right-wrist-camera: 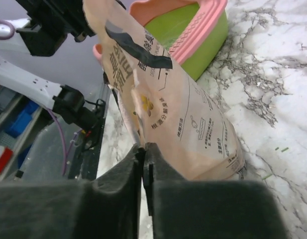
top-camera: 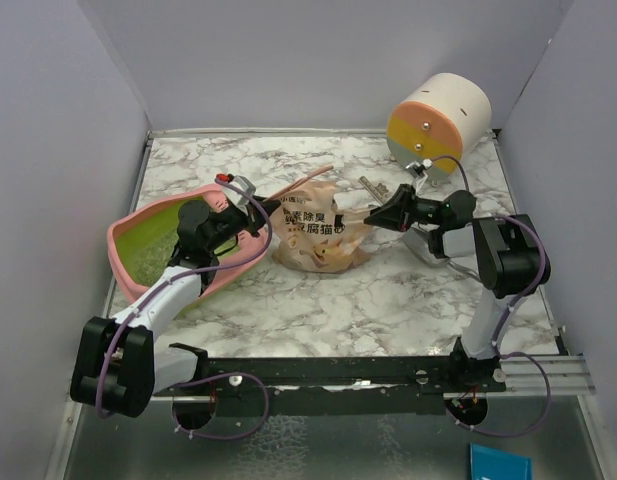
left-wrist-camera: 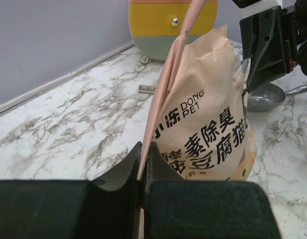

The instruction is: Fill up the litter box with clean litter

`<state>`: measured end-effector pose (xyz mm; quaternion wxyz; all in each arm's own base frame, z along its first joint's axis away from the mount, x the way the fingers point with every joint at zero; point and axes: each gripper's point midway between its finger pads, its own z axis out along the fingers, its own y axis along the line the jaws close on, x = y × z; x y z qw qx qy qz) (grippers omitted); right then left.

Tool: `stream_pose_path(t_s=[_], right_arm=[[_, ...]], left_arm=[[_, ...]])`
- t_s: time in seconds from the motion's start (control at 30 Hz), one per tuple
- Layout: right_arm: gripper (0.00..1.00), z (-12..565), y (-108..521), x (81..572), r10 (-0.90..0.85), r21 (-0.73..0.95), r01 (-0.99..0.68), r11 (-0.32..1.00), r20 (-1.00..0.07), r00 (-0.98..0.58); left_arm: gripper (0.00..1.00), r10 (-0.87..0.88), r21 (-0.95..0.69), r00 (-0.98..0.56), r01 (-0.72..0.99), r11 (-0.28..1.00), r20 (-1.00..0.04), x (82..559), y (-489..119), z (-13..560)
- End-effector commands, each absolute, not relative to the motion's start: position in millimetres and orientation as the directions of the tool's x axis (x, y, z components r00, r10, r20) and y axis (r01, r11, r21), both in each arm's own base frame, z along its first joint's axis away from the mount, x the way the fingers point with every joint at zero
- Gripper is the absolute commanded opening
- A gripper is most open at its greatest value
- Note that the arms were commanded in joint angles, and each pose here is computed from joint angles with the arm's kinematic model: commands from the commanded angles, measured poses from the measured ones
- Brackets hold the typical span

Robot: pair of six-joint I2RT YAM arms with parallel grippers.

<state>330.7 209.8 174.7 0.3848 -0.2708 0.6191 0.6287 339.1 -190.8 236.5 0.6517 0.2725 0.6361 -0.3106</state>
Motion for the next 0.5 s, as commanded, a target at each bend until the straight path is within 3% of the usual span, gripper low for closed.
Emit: stream_pose_path(t_s=[0.0,0.17,0.33,0.47], right_arm=[[0.01,204.0,208.0,337.7,0.178,0.472,-0.878,0.084,-0.874,-0.453],[0.01,208.0,192.9,363.5,0.214,0.510,-0.796,0.326,-0.860,-0.463],[0.01,226.2,182.2,363.3,0.231,0.512,-0.774,0.372,-0.859,-0.456],[0.01,220.1,174.3,368.6,0.240,0.539,-0.744,0.395,-0.843,-0.482]], left_arm=[[0.00,-0.005,0.045,0.060,0.805,0.592,-0.998,333.5,-196.3,261.4],[0.00,0.134,0.141,0.086,0.865,0.482,-0.987,319.9,-201.7,285.9],[0.00,0.161,0.108,0.058,0.942,0.319,-0.985,308.0,-215.8,290.6],[0.00,0.180,0.117,0.057,0.932,0.342,-0.982,315.3,-208.0,277.8]])
